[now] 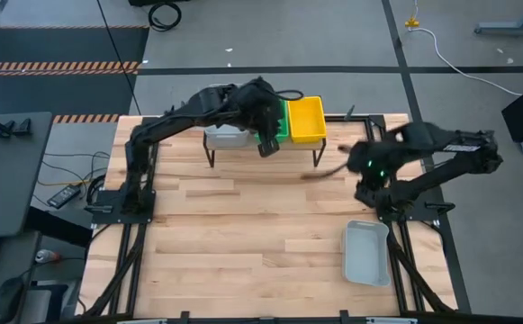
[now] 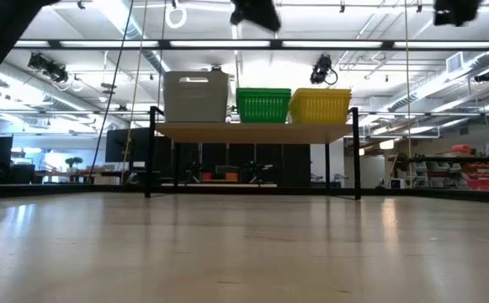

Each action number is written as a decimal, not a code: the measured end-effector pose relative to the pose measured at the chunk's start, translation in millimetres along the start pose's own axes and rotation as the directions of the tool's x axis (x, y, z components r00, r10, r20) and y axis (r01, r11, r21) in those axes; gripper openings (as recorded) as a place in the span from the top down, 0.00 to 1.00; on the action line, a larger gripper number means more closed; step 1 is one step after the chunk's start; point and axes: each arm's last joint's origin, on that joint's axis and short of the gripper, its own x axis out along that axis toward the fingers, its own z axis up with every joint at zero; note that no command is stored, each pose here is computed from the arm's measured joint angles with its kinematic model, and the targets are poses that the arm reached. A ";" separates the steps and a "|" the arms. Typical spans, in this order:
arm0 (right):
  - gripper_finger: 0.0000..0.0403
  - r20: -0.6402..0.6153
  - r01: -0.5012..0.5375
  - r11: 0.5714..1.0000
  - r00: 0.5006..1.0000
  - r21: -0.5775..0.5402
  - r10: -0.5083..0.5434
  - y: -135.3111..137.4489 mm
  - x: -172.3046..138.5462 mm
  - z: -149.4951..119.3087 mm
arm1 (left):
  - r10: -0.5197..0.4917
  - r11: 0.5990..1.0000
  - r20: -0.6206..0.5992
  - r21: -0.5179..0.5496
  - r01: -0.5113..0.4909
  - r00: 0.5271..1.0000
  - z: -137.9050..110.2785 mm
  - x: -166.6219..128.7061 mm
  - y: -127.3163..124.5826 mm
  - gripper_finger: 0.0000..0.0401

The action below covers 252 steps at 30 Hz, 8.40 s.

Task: Stack baskets on shelf by color
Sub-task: Stack the gray bin on top of the gray bin on the shelf

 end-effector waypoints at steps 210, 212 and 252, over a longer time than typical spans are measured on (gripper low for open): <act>0.57 -0.119 -0.062 0.959 0.992 -0.275 0.030 56.5 24.4 103.8 | 0.083 0.996 -0.291 0.040 -0.074 0.953 -49.0 -95.1 31.2 0.47; 0.57 -0.105 -0.068 0.957 0.994 -0.281 0.040 63.6 20.3 95.6 | 0.101 0.994 -0.295 0.062 -0.086 0.950 -49.0 -94.0 32.2 0.47; 0.57 0.034 0.120 0.955 0.993 -0.272 -0.115 99.8 20.7 57.4 | 0.143 0.989 -0.372 0.093 -0.117 0.917 -49.0 -60.8 39.8 0.97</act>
